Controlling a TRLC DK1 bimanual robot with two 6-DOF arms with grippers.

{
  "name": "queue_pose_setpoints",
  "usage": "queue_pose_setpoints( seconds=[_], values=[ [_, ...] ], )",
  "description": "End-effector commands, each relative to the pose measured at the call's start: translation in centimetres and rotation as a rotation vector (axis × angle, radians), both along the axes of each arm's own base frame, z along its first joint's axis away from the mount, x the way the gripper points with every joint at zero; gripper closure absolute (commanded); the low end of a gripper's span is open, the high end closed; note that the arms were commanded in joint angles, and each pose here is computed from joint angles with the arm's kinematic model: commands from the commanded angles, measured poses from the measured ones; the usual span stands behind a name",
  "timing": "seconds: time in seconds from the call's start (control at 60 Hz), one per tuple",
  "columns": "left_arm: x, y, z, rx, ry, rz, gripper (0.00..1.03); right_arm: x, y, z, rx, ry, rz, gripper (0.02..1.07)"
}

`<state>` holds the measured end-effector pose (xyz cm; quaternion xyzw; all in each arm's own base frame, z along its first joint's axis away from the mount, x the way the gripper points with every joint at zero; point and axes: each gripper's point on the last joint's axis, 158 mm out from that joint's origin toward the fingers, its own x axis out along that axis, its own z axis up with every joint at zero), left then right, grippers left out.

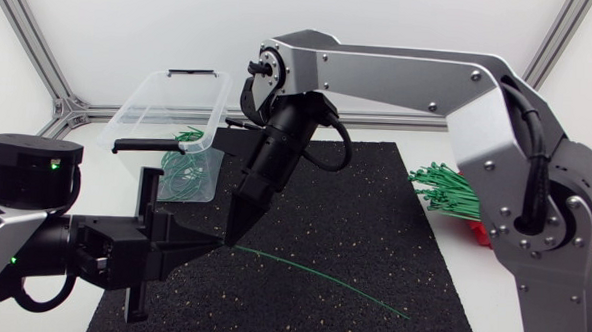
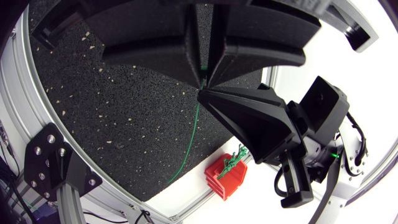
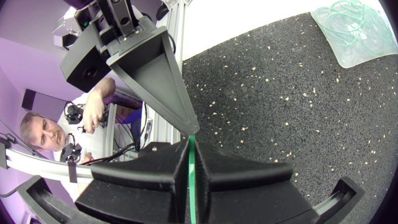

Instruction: Take a green cable tie from the red box, thread the tail through the head to close it, then place it in the transparent bin on the left.

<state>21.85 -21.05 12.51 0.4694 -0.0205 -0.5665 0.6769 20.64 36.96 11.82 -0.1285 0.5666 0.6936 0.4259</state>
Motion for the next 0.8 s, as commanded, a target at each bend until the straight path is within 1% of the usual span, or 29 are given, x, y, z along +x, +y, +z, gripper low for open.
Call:
queue_pose_setpoints(
  seconds=[0.0, 0.083, 0.15, 0.167, 0.2, 0.217, 0.267, 0.283, 0.3, 0.367, 0.533, 0.583, 0.667, 0.7, 0.783],
  values=[
    [0.1, 0.0, 0.4, 0.010, -0.032, -0.005, 1.00, -0.9, -0.3, 0.1, -0.017, 0.017, 0.009, 1.02],
    [0.0, 0.0, 0.4, 0.016, -0.018, -0.004, 1.00, -0.7, -0.4, 0.0, -0.027, 0.024, -0.008, 1.01],
    [-0.1, 0.0, 0.4, 0.017, -0.010, -0.005, 1.00, -0.5, -0.6, -0.2, -0.018, -0.014, 0.000, 1.01],
    [-0.1, 0.0, 0.4, 0.019, -0.005, -0.005, 1.00, -0.4, -0.6, -0.3, -0.015, -0.025, 0.001, 1.00],
    [-0.3, 0.0, 0.3, 0.022, 0.002, -0.008, 1.00, -0.3, -0.7, -0.4, -0.011, -0.048, 0.005, 0.92],
    [-0.3, 0.0, 0.4, 0.023, 0.006, -0.007, 1.00, -0.2, -0.7, -0.4, -0.008, -0.066, 0.006, 0.86],
    [-0.4, 0.0, 0.5, 0.022, 0.021, -0.002, 1.00, 0.1, -0.8, -0.7, -0.013, -0.090, 0.007, 0.79],
    [-0.4, 0.0, 0.5, 0.022, 0.023, -0.002, 1.00, 0.3, -0.9, -0.8, -0.013, -0.098, 0.008, 0.78],
    [-0.4, 0.0, 0.5, 0.025, 0.030, -0.002, 1.00, 0.5, -1.2, -1.2, -0.031, -0.126, 0.016, 0.76],
    [-0.5, 0.1, 0.7, 0.029, 0.041, 0.002, 1.00, 1.2, -1.3, -1.6, -0.038, -0.161, 0.016, 0.72],
    [-0.6, 0.2, 1.1, 0.034, 0.087, 0.015, 1.00, 3.5, -1.8, -2.0, -0.038, -0.234, -0.009, 0.70],
    [-0.6, 0.2, 1.1, 0.038, 0.097, 0.015, 1.00, 4.1, -2.0, -1.9, -0.038, -0.252, -0.018, 0.66],
    [-0.6, 0.2, 1.4, 0.040, 0.130, 0.025, 1.00, 5.1, -2.6, -1.5, -0.033, -0.298, -0.036, 0.53],
    [-0.5, 0.1, 1.5, 0.048, 0.154, 0.025, 1.00, 5.5, -2.8, -1.4, -0.034, -0.322, -0.039, 0.50],
    [-0.1, -0.1, 1.8, 0.044, 0.197, 0.040, 1.00, 6.3, -3.2, -0.8, -0.018, -0.383, -0.054, 0.48]
  ],
)
